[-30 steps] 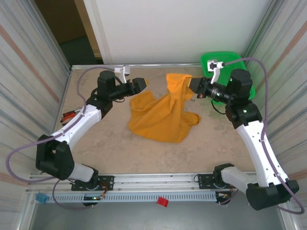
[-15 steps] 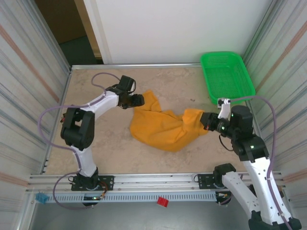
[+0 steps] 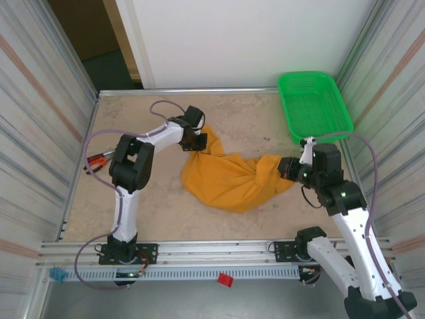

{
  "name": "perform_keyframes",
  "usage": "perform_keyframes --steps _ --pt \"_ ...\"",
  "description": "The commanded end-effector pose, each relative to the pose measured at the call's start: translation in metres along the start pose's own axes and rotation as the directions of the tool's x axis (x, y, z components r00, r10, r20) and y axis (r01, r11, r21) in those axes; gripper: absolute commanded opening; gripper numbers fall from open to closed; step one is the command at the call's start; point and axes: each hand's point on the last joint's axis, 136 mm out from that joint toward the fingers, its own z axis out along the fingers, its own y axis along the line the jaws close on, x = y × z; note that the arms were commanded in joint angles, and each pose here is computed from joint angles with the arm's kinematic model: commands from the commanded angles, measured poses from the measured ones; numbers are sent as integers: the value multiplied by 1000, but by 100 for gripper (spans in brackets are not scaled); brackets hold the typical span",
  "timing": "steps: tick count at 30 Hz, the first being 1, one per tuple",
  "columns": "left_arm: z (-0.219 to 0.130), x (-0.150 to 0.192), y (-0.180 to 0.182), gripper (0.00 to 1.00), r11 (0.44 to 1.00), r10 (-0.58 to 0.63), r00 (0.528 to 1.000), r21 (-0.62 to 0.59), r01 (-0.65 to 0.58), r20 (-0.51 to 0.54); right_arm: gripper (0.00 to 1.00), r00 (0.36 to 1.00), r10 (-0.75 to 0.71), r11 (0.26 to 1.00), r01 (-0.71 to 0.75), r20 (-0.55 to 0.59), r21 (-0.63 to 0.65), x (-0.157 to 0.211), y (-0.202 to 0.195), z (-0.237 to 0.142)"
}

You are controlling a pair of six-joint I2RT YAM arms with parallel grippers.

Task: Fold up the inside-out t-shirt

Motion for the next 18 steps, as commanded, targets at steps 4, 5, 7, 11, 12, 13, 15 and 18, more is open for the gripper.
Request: perform_keyframes --steps 4,5,7,11,12,13,15,18 --pt "-213 -95 -16 0 989 -79 870 145 8 487 0 963 -102 948 170 250 -269 -104 103 -35" --pt "-247 -102 -19 0 987 -89 832 162 -1 547 0 956 -97 928 187 276 -321 -117 120 -43" --pt "-309 -110 -28 0 983 -97 757 182 -29 646 0 943 -90 883 224 319 -413 -135 152 -59" --pt "-420 -116 -44 0 970 -125 593 222 -94 796 0 923 -131 773 324 362 -546 -146 218 -80" --pt "-441 -116 -48 0 966 -133 560 233 -112 818 0 915 -154 741 357 373 -568 -144 234 -86" --pt "-464 -116 -52 0 961 -142 525 244 -131 839 0 902 -178 705 396 393 -589 -140 252 -95" --pt "-499 -115 -61 0 949 -152 471 261 -175 869 0 879 -207 642 453 430 -618 -135 279 -110" --pt "-540 -117 -73 0 935 -156 406 267 -232 900 0 851 -191 568 503 489 -652 -135 304 -136"
